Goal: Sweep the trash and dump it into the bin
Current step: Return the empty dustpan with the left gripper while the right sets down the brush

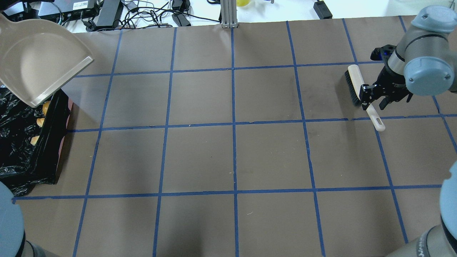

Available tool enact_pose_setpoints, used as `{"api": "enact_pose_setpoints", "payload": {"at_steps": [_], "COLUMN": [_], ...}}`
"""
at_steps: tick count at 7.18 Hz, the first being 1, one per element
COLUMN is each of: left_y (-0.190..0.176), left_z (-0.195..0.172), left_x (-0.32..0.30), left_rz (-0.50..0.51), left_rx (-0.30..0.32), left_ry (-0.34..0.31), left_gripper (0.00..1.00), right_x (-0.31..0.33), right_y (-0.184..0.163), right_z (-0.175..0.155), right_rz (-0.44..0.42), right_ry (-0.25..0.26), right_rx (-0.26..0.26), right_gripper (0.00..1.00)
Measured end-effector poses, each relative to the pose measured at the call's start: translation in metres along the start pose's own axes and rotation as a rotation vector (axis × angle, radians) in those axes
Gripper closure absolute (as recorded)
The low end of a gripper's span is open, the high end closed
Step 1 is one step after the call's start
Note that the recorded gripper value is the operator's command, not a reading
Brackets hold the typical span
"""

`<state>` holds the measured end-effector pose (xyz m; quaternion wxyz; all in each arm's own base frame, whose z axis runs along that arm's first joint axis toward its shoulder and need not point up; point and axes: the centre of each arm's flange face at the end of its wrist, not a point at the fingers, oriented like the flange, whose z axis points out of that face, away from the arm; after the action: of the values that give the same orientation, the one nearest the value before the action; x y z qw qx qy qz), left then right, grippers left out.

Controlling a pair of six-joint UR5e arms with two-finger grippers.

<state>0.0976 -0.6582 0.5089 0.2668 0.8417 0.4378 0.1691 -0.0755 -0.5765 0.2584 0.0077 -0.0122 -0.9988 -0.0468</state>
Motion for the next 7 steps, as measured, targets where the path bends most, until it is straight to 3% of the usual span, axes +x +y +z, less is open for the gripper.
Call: {"api": "enact_pose_setpoints", "payload": {"at_steps": [2, 3, 4, 7], "left_y": [-0.064, -0.096, -0.129, -0.193], "left_z": [0.023, 0.045, 0.064, 0.107], "left_x": [-0.037, -0.050, -0.063, -0.088], "left_rz": [-0.190, -0.314, -0.395, -0.564], "left_rx": [0.142, 0.233, 0.306, 0.426], "left_ry": [-0.055, -0.044, -0.013, 0.105], "left_gripper": [1.00, 1.00, 1.00, 1.00], "right_x": [-0.002, -0.006, -0.012, -0.035], "right_y": [0.009, 0.021, 0.035, 0.080], "right_z": [-0.056, -0.094, -0.128, -0.199], "right_rz": [0.007, 0.008, 0.006, -0.004], "right_ry": [0.008, 0.013, 0.016, 0.031], "right_rx": [0.046, 0.062, 0.075, 0.126], "right_gripper": [0.00, 0.00, 0.00, 0.00]}}
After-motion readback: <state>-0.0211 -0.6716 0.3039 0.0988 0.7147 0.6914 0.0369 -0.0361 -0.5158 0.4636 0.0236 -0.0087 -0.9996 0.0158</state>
